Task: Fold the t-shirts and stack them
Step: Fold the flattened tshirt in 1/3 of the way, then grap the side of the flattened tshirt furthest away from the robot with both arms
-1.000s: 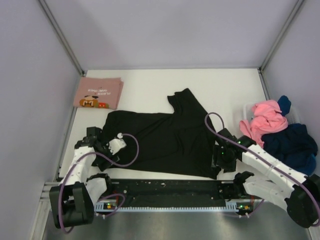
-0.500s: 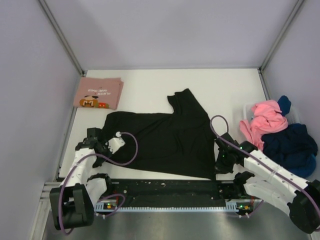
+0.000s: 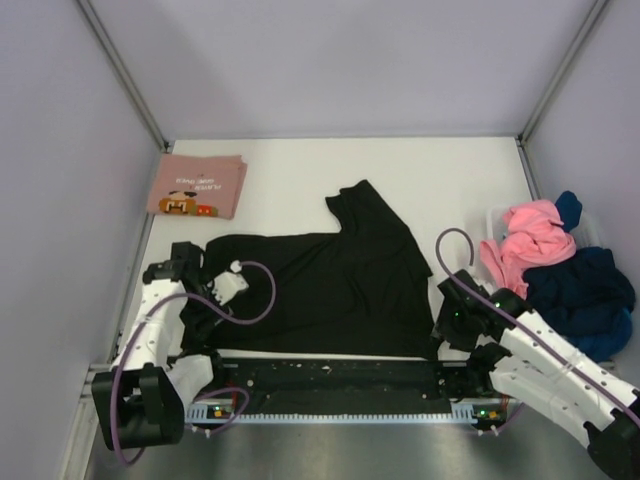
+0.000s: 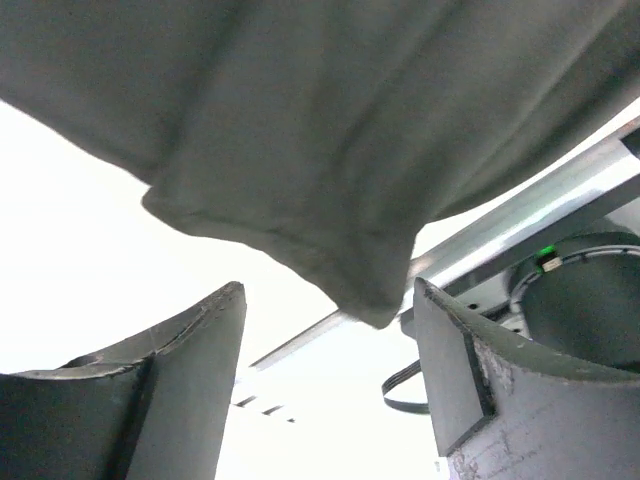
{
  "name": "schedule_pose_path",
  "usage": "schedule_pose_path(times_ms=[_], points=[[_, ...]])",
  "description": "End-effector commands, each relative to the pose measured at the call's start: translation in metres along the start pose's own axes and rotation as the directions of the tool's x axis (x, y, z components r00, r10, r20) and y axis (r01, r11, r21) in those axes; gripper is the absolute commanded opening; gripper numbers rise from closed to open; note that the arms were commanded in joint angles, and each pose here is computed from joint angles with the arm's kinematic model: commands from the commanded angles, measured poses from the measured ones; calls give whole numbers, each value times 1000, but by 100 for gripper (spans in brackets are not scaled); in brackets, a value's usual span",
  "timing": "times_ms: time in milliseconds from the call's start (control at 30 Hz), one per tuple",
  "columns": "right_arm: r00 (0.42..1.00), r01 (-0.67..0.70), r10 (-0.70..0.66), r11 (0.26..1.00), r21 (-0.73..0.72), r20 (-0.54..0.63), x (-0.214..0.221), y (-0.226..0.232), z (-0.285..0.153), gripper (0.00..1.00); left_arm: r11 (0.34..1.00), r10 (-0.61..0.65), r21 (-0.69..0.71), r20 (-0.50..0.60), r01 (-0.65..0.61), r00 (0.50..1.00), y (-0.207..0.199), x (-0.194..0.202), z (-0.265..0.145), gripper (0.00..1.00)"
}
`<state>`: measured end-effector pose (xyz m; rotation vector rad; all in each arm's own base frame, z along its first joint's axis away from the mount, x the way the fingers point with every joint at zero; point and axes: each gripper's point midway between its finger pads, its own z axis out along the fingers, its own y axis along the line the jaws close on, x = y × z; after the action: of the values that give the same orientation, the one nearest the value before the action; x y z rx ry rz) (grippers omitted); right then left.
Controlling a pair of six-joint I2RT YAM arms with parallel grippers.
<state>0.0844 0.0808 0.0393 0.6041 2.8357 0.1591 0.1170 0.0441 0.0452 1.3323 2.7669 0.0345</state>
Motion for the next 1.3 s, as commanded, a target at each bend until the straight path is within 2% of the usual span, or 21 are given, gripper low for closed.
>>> schedule_pose_path(times_ms=[0,100,167,233,300,367,500,633,700,767,1000,1167,1267], points=[[986,42,-15,987,-158,163,-39,40,-39,49,993,7,-121,143,11,990,49,-45,-60,73],[940,155,-64,955,-252,336,-83,80,-78,57,986,-11,-153,298,59,955,81,-90,-98,74],[874,291,-151,923,-250,461,-115,109,-101,67,984,10,-166,383,59,924,102,-118,-115,74],[792,438,-254,870,-225,556,-146,147,-122,73,984,36,-171,429,42,903,123,-141,-119,75],[723,537,-343,825,-176,600,-175,181,-132,74,986,71,-168,443,6,894,142,-158,-115,74],[691,570,-375,809,-146,618,-211,208,-137,74,989,112,-138,448,-55,887,157,-175,-101,73],[707,617,-379,744,-258,597,-271,263,-106,70,978,199,-137,430,-155,880,185,-194,-80,72],[677,657,-454,728,-198,579,-323,300,-52,69,974,216,-139,350,-178,911,212,-195,-48,70],[683,664,-492,726,-179,540,-340,316,-6,69,973,226,-127,330,-194,917,218,-195,-35,69],[686,668,-498,720,-187,531,-354,333,21,68,972,235,-107,324,-212,916,219,-196,-22,69],[724,654,-539,735,-180,430,-361,343,106,66,966,256,-30,282,-258,925,216,-190,15,72],[727,660,-558,729,-182,399,-353,339,122,63,969,242,-18,277,-246,930,223,-194,32,72],[727,666,-566,719,-198,388,-350,339,128,54,969,236,11,282,-249,930,221,-196,37,69]])
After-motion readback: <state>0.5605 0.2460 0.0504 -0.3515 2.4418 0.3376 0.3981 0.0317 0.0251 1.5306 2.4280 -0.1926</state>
